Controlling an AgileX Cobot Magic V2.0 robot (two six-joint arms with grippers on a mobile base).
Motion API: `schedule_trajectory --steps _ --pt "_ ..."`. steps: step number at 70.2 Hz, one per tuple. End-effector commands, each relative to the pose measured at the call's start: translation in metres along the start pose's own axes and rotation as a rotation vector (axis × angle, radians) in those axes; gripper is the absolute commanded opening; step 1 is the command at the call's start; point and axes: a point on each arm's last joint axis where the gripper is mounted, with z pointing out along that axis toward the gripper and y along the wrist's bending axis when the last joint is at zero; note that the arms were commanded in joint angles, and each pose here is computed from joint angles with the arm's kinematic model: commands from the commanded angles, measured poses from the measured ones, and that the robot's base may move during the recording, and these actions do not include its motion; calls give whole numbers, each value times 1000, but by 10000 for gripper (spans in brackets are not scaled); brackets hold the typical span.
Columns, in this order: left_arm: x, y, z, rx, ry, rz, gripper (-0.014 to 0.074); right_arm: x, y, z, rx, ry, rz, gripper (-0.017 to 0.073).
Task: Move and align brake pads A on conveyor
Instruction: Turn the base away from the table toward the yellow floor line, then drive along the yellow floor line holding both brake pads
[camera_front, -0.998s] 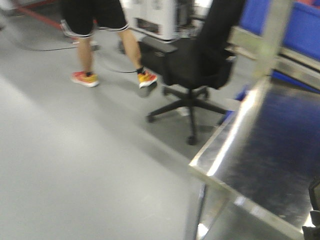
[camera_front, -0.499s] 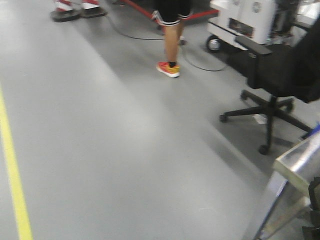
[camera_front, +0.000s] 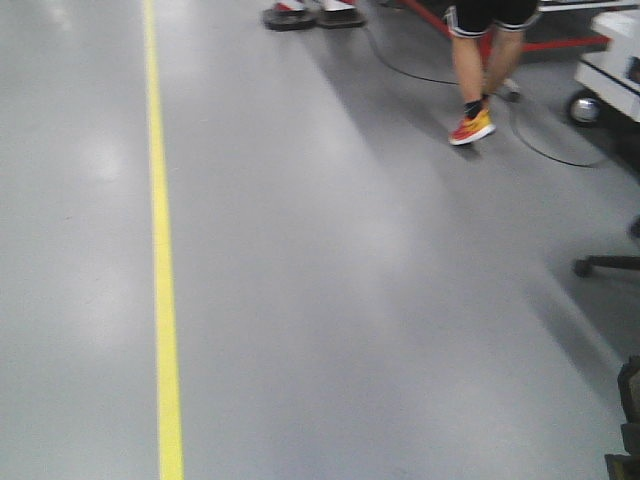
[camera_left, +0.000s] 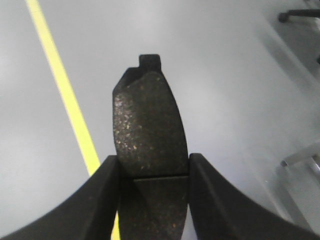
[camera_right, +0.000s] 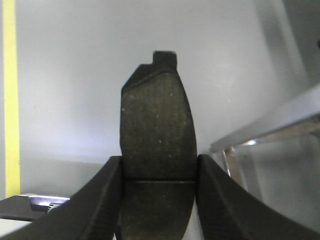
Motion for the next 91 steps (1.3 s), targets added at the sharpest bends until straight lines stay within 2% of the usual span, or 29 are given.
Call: schedule_trajectory --steps 1,35,91 --pt "-13 -4 -7 35 -90 1 -7 -9 -2 -7 12 -67 -11 18" --pt "-13 -4 -7 35 -90 0 -7 -2 -4 -7 32 18 -10 18" --pt "-13 -4 -7 35 -90 0 -7 22 -10 -11 95 281 -6 18"
